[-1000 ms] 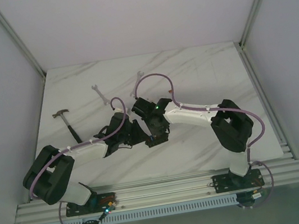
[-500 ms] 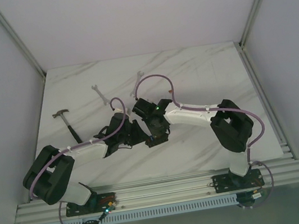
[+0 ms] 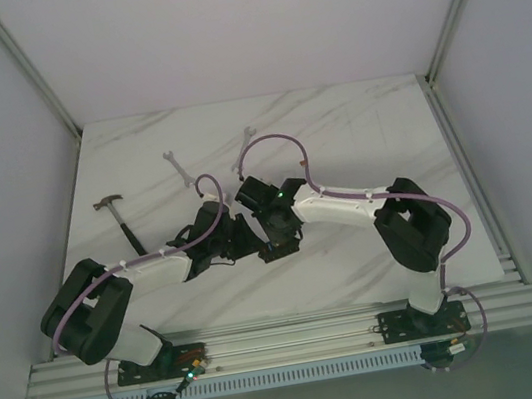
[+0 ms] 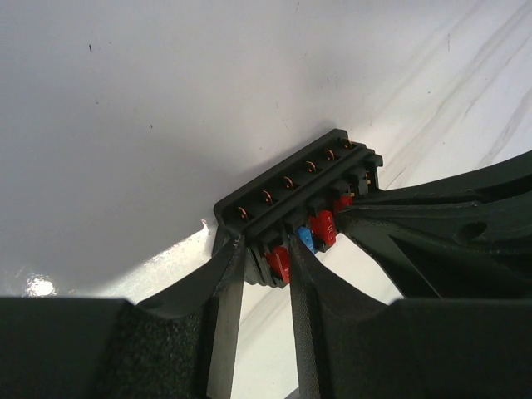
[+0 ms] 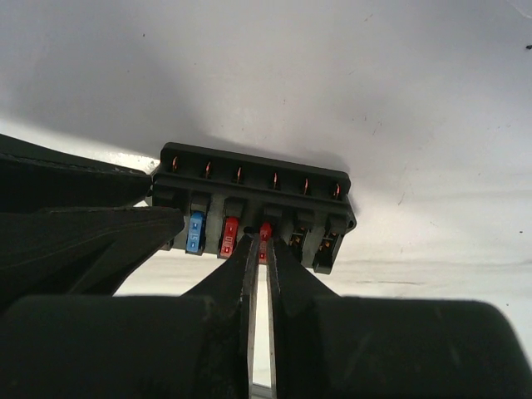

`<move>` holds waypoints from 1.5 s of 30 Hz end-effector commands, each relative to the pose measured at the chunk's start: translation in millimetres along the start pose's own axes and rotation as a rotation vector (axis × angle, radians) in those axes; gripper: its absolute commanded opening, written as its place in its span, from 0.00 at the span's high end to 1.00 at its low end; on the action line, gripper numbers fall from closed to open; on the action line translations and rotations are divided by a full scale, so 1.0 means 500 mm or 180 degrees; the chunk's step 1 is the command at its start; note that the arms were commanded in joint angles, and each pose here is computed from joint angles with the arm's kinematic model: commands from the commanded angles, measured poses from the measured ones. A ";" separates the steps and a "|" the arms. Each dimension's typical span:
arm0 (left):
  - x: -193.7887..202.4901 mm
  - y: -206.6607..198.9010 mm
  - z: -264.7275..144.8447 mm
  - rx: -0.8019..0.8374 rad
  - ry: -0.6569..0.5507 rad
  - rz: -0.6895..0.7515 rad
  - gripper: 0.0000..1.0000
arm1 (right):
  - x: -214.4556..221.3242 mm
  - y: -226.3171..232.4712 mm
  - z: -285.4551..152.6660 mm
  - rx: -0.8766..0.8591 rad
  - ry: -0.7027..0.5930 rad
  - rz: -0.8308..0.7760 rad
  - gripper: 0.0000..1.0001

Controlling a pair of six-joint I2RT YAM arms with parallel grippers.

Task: Snap on the fuse box
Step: Install the fuse at the fuse box base.

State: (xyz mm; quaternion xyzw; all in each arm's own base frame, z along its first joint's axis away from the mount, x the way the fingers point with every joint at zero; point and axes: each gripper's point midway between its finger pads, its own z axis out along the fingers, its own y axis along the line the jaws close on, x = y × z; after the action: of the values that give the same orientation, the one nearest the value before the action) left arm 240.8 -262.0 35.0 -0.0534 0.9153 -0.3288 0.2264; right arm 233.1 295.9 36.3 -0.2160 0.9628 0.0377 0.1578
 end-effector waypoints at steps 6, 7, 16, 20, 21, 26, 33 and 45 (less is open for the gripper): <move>0.052 0.076 -0.005 -0.0378 0.0239 -0.0056 0.64 | 0.358 -0.090 0.177 0.0552 0.1854 -0.0322 1.00; 0.052 0.075 -0.007 -0.0375 0.0228 -0.0059 0.64 | 0.351 -0.085 0.176 0.0517 0.1812 -0.0331 1.00; 0.023 0.051 -0.035 -0.0257 -0.0007 0.0005 0.62 | 0.073 0.026 0.033 -0.0103 0.0326 -0.0165 0.99; 0.007 0.044 -0.044 -0.0246 -0.0109 0.0048 0.60 | 0.000 0.041 -0.032 -0.0206 -0.0125 -0.0055 0.86; 0.003 0.043 -0.046 -0.0247 -0.0128 0.0059 0.59 | -0.012 0.045 -0.047 -0.0250 -0.0213 -0.0029 0.82; -0.016 0.043 -0.058 -0.0261 -0.0214 0.0083 0.55 | -0.042 0.045 -0.097 -0.0330 -0.0486 0.0043 0.78; -0.026 0.042 -0.072 -0.0259 -0.0245 0.0078 0.46 | -0.023 0.036 -0.074 -0.0281 -0.0369 0.0059 0.78; 0.002 0.030 -0.056 -0.0136 0.0026 0.0061 0.44 | 0.006 0.032 -0.018 -0.0178 -0.0101 0.0084 0.88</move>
State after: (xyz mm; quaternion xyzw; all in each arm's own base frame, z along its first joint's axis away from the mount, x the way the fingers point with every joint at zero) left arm 230.0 -230.1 45.1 -0.0602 0.9209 -0.3022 0.2387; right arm 224.0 312.4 54.4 -0.2143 0.9561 0.0800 0.1830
